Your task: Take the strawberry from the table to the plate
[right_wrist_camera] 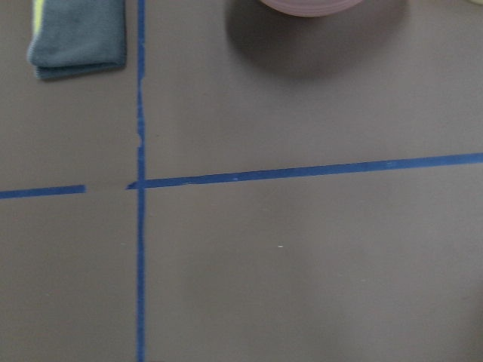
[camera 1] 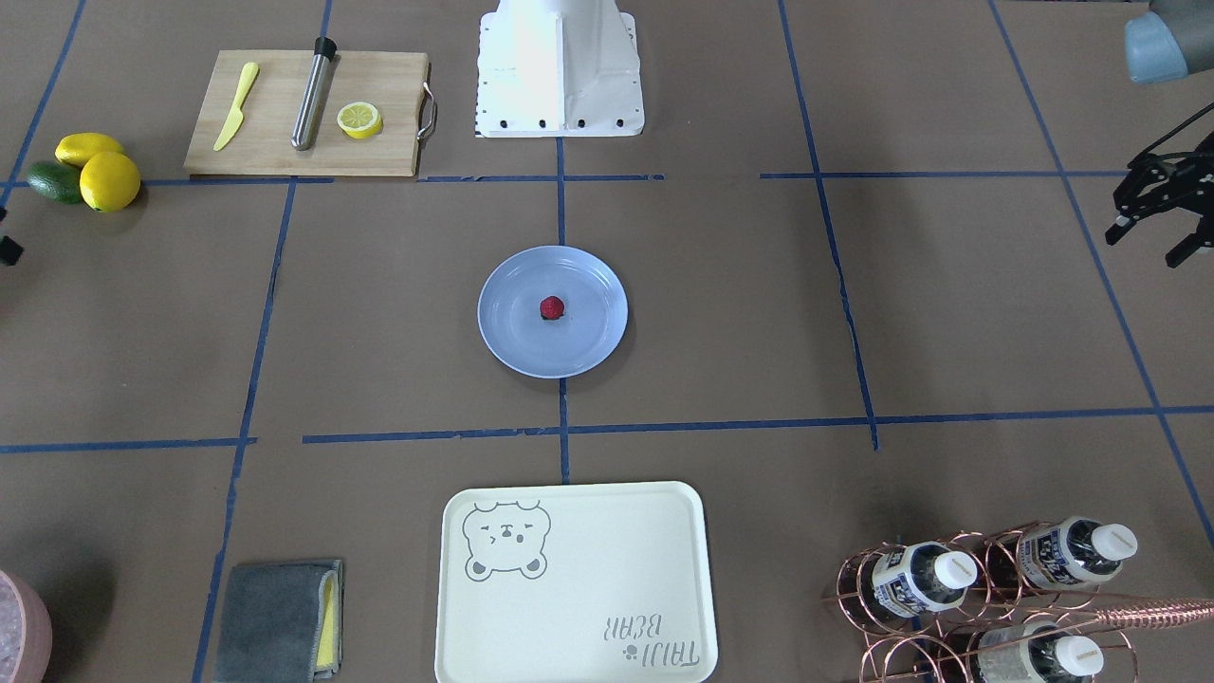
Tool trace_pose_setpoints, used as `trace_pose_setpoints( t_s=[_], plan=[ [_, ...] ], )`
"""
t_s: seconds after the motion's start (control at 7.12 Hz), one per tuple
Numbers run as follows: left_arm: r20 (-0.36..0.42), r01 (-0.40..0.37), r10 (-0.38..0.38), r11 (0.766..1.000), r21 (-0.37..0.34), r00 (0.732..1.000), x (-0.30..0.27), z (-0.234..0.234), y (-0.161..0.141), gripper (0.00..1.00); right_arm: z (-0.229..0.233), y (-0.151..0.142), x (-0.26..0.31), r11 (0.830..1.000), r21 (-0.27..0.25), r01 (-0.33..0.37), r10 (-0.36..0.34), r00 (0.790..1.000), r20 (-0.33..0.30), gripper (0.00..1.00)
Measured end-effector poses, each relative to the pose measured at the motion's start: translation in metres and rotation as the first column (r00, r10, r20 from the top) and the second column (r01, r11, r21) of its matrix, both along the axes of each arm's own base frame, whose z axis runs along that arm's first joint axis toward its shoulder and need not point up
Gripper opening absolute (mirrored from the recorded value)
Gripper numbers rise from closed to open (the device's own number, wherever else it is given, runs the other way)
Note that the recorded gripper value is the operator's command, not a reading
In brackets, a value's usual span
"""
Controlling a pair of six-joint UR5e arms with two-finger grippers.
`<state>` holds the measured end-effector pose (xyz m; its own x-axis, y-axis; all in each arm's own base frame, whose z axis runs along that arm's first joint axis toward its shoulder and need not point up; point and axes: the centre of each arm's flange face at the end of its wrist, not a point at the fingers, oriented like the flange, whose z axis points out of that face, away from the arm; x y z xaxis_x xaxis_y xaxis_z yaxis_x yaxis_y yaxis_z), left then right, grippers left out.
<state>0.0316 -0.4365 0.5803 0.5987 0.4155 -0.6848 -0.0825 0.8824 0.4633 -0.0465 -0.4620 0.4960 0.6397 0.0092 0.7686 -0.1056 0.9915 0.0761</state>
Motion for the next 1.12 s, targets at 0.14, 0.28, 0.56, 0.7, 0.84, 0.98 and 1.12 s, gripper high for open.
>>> trace_pose_setpoints(
  t_s=[0.14, 0.28, 0.56, 0.7, 0.84, 0.98, 1.12],
  plan=[
    [-0.019, 0.011, -0.011, 1.000, -0.021, 1.000, -0.021, 0.013, 0.003, 1.00, 0.036, 0.000, 0.026, 0.998, 0.030, 0.062, -0.061, 0.997, -0.044, 1.00],
    [-0.021, 0.010, -0.011, 0.999, -0.030, 1.000, -0.034, 0.021, 0.007, 1.00, 0.058, 0.001, 0.047, 0.992, 0.040, 0.120, -0.117, 0.991, -0.070, 1.00],
    [0.002, -0.010, 0.010, 0.999, -0.042, 1.000, -0.051, 0.029, 0.013, 1.00, 0.071, 0.006, 0.065, 0.985, 0.037, 0.170, -0.168, 0.984, -0.053, 1.00],
    [0.008, -0.013, 0.013, 0.998, -0.060, 1.000, -0.054, 0.024, 0.013, 1.00, 0.071, 0.006, 0.067, 0.984, 0.035, 0.175, -0.174, 0.984, -0.039, 1.00],
    [0.012, -0.012, 0.013, 0.996, -0.083, 1.000, -0.056, 0.014, 0.011, 1.00, 0.070, 0.006, 0.067, 0.984, 0.035, 0.175, -0.174, 0.984, -0.033, 1.00],
    [0.018, -0.011, 0.013, 0.994, -0.109, 1.000, -0.056, -0.001, 0.011, 1.00, 0.067, 0.004, 0.067, 0.984, 0.038, 0.174, -0.173, 0.984, -0.031, 1.00],
    [0.024, -0.008, 0.012, 0.991, -0.134, 1.000, -0.057, -0.015, 0.009, 1.00, 0.063, 0.001, 0.067, 0.984, 0.038, 0.172, -0.171, 0.985, -0.030, 1.00]
  ],
)
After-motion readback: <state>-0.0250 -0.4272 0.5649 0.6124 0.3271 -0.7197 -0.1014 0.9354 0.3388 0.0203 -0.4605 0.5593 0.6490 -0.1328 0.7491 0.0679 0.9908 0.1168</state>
